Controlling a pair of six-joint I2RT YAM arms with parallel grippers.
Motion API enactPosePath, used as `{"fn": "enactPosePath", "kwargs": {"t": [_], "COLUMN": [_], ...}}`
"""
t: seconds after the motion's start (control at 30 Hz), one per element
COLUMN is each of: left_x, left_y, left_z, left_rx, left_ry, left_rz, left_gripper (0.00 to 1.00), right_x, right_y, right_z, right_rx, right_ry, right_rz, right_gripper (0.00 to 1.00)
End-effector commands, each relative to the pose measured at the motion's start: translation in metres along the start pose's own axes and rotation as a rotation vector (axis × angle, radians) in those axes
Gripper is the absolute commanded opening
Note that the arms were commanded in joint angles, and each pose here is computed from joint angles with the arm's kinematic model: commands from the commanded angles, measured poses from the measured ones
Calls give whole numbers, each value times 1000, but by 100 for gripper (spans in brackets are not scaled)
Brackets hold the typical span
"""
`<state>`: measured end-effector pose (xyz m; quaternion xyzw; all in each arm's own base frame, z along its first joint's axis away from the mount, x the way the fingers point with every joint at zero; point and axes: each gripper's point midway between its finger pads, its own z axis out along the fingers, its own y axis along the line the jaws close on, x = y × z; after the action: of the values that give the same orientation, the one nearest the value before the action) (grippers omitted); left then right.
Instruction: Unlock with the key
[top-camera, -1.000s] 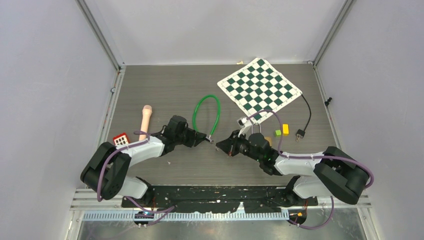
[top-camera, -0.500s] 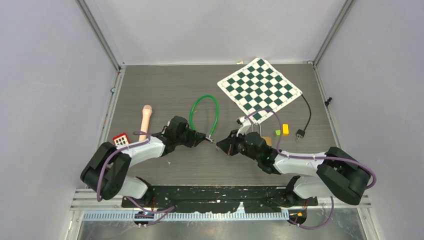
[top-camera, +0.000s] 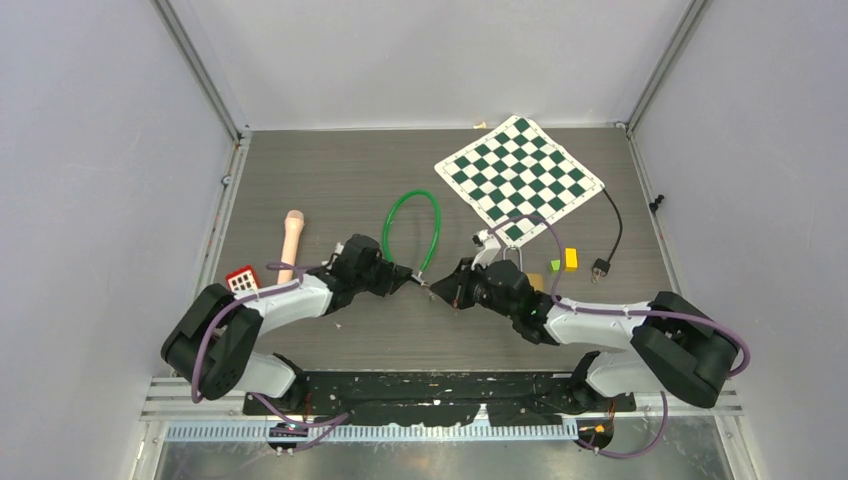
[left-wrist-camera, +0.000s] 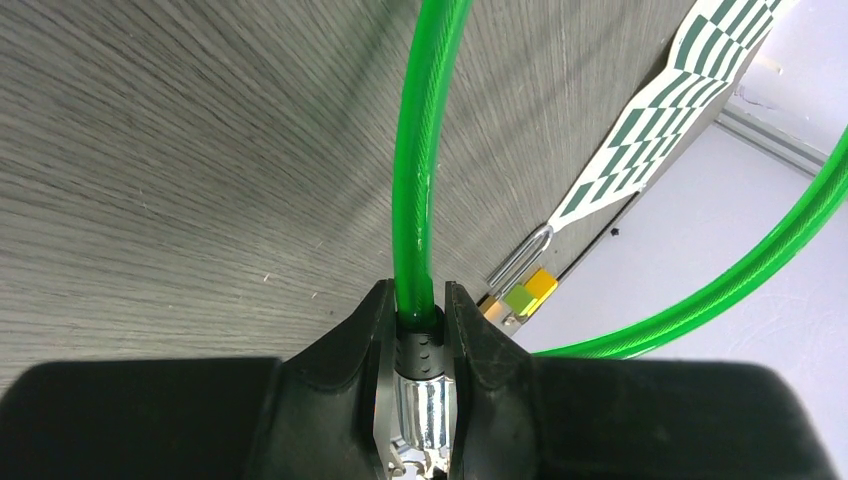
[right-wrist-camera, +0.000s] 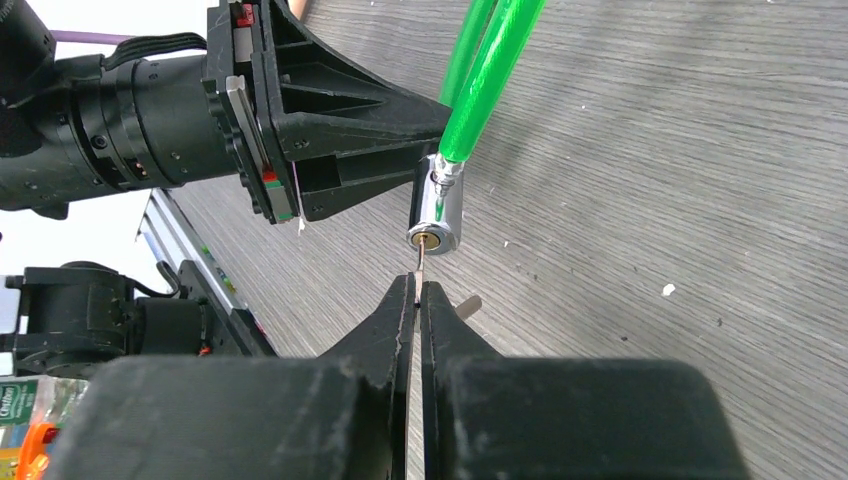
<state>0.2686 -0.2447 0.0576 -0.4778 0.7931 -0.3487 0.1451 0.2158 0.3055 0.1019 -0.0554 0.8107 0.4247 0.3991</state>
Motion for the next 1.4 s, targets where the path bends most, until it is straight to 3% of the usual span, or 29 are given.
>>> {"fn": "enactPosePath", "kwargs": {"t": [0.0,0.37,0.83,1.37], "left_x": [35,47,55,47], "left_y": [-40,-43,-56,-73], "left_z": [-22,-31,-41,-45], "left_rx": [156,165,199,230], "left_ry": [127,118,145,105], "left_rz": [35,15,-74,-161], "left_gripper": [0,0,0,0], "right_x": [-26,-27,-9,-13], "right_y": [22,-3,4,1], "right_z": [9,20,28,9], "right_rx": [-57,54,-6,47], "right_ry": [-53,-89,-126,-308], "right_rz": [50,13,-65,-176], "right_gripper": [5,5,5,5]}}
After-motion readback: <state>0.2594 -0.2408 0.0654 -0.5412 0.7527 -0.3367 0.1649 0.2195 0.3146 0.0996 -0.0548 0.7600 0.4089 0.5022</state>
